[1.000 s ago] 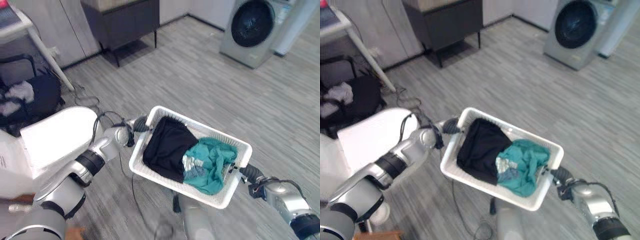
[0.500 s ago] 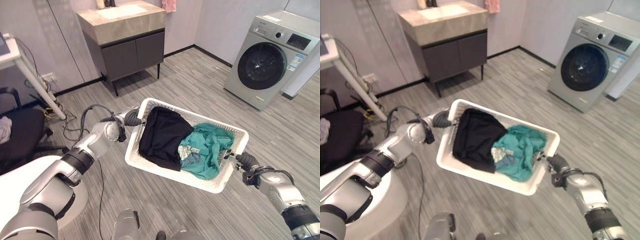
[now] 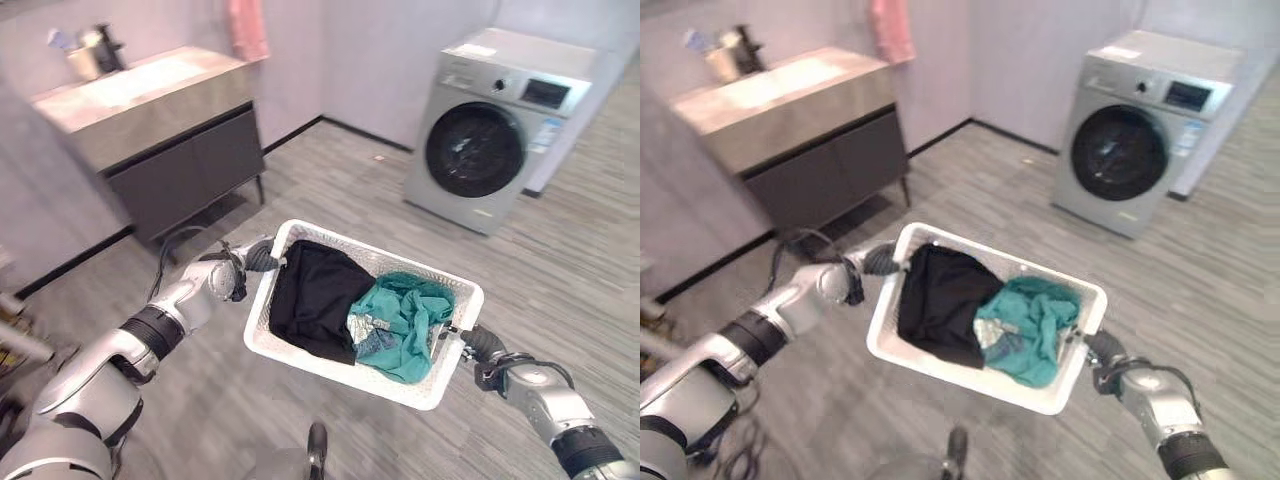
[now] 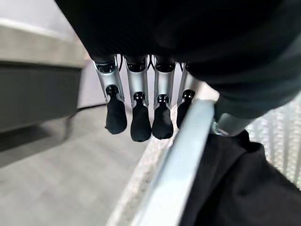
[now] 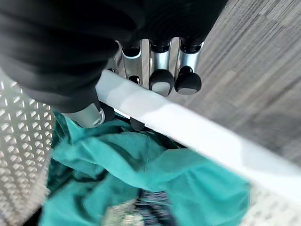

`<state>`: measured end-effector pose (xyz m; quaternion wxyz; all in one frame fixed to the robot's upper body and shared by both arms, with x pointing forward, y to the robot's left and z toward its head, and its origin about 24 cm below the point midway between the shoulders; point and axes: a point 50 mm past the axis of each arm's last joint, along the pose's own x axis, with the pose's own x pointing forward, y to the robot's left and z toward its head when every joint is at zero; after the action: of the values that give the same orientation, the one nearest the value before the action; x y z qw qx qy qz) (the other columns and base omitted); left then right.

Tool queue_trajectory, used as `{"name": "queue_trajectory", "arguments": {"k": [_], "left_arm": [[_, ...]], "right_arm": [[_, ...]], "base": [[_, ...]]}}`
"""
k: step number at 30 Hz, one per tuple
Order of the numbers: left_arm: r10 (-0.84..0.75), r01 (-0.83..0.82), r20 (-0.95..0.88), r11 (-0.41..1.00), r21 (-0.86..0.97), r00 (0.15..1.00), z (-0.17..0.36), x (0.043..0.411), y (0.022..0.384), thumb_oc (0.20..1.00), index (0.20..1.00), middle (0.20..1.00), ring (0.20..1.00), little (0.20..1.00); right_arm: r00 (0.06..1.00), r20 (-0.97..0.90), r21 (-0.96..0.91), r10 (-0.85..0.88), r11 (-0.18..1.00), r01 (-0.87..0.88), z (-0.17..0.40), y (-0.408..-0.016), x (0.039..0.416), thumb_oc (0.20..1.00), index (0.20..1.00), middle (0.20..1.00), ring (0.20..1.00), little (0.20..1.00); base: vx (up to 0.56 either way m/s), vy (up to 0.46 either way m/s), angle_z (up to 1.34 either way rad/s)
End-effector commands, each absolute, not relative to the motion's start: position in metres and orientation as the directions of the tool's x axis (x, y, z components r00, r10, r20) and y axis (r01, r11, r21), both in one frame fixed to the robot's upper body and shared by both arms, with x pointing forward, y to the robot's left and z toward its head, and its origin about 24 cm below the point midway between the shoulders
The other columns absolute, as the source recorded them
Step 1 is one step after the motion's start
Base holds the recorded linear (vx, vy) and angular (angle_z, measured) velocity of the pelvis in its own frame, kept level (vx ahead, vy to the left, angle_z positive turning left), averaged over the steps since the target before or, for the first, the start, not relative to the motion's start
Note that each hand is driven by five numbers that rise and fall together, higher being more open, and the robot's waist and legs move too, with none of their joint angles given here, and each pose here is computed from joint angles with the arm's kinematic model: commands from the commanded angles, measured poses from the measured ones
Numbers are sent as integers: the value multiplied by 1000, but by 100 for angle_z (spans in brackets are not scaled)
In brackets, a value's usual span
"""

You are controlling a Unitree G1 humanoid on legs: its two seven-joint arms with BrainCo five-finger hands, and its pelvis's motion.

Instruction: Grab the laundry basket,head to the washer,open it,put in the laundry and shut it.

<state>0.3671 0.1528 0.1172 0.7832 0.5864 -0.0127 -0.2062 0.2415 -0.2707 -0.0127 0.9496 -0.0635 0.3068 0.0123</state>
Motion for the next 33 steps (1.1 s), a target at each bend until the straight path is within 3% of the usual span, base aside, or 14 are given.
{"name": "queue_trajectory", "arguments": {"k": [1, 16, 20, 23, 33], "left_arm": [[-419, 209, -69, 299, 931, 905, 152, 374, 130, 200, 200, 200, 200, 200], [-422, 190, -48, 300, 935, 905, 156, 376, 126, 200, 200, 200, 200, 200], [-474, 203, -57, 263, 943, 879, 162, 376, 113, 200, 200, 200, 200, 200], [-464, 184, -40, 270, 945, 885, 166, 377, 113, 200, 200, 200, 200, 200], [-462, 157, -9, 282, 946, 887, 182, 380, 110, 200, 200, 200, 200, 200]], "right_arm": [[966, -206, -128, 155, 974, -184, 75, -247, 298, 200, 200, 200, 200, 200], [969, -200, -132, 144, 976, -173, 77, -258, 285, 200, 200, 200, 200, 200], [982, -184, -113, 51, 991, -73, 83, -285, 276, 200, 200, 200, 200, 200], [984, -169, -105, 61, 991, -79, 86, -281, 277, 200, 200, 200, 200, 200], [993, -118, -158, 9, 987, -28, 105, -294, 276, 200, 200, 200, 200, 200]], "base": [[262, 214, -3], [327, -33, 27], [419, -181, 16], [154, -130, 81], [205, -35, -42]]}}
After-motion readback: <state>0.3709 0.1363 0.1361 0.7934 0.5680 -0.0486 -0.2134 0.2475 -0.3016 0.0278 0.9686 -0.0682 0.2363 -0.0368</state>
